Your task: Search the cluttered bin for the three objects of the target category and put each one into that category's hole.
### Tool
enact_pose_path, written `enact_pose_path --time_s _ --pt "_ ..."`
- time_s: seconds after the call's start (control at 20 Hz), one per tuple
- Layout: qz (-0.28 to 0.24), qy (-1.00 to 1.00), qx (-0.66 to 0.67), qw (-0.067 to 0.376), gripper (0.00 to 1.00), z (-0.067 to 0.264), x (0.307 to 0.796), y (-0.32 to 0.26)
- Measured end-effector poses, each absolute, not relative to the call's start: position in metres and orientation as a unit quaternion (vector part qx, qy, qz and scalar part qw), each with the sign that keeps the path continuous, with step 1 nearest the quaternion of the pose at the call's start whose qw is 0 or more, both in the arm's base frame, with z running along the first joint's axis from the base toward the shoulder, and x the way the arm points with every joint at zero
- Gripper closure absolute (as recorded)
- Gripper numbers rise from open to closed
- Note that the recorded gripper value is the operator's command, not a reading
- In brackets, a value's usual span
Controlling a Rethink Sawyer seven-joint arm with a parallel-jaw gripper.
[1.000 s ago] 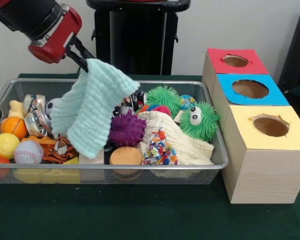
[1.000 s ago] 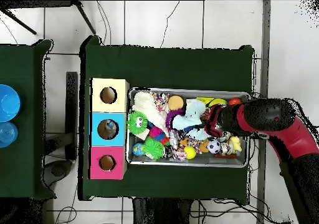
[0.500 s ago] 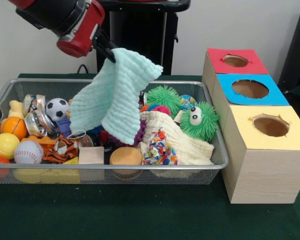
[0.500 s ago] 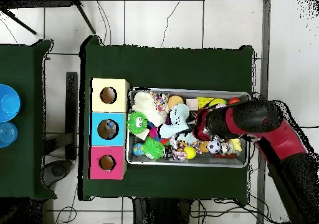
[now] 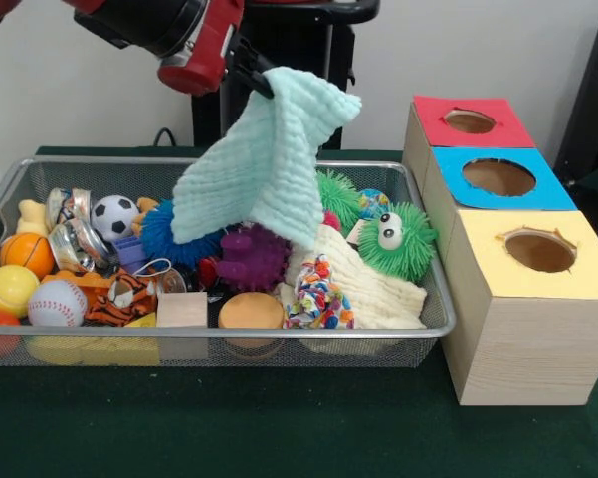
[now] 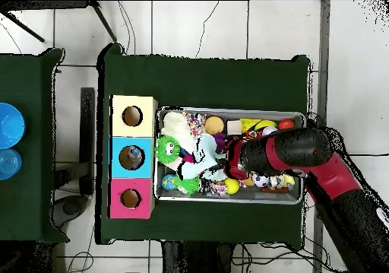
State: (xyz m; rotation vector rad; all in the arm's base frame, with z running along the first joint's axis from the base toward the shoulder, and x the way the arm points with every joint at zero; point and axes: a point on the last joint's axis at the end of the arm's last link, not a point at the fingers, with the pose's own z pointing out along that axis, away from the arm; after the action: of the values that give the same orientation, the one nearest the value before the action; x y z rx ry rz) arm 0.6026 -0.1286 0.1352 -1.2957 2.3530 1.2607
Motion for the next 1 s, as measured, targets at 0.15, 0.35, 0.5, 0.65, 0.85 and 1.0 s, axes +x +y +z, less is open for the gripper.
enact_pose_path --time_s 0.15,0.35,0.5,0.65,0.85,1.0 --pt "0.442 0.784 -0.424 0.105 1.0 0.142 0.599 -0.134" --pt "0.464 0.776 -0.409 0.125 1.0 0.146 0.595 -0.141" --pt "0.472 0.772 -0.403 0.136 1.0 0.148 0.595 -0.146" --pt "0.479 0.767 -0.4 0.149 1.0 0.149 0.595 -0.152" --pt "0.483 0.763 -0.399 0.158 1.0 0.15 0.596 -0.153" --pt "0.484 0.76 -0.402 0.16 1.0 0.151 0.598 -0.151"
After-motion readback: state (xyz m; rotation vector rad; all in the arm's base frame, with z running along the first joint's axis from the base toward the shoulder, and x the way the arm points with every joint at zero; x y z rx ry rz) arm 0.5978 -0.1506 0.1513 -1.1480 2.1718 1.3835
